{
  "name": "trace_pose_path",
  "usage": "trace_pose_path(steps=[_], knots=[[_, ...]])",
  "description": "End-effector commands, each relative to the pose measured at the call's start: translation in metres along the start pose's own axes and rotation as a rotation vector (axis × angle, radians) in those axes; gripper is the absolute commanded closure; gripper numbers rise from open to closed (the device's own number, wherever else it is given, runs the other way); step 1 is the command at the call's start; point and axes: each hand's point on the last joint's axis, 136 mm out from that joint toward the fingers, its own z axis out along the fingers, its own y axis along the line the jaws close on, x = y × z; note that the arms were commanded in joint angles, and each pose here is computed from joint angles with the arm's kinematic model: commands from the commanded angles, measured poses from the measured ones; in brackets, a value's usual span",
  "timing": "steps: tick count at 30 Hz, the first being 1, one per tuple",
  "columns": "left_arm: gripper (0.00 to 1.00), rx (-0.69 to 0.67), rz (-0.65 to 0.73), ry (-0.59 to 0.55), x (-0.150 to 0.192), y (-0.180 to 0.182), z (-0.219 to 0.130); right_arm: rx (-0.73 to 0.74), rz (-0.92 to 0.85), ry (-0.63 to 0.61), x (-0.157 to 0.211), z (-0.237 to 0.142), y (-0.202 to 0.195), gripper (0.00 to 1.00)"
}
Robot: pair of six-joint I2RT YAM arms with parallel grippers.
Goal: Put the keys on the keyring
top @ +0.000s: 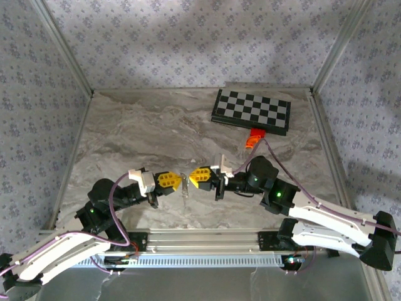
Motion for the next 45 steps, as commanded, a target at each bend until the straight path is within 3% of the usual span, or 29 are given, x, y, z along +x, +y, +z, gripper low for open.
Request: trace_pose_path(steps=[1,45], knots=[[1.00,0.033,0.016,-0.087,-0.032,-0.007,-0.004,0.015,-0.031,-0.054,-0.015,-0.004,-0.001,1.00],[1.00,0.031,0.023,-0.079,-0.029,-0.006,-0.001,-0.058,-0.021,-0.060,-0.021,0.005,0.011,1.00]])
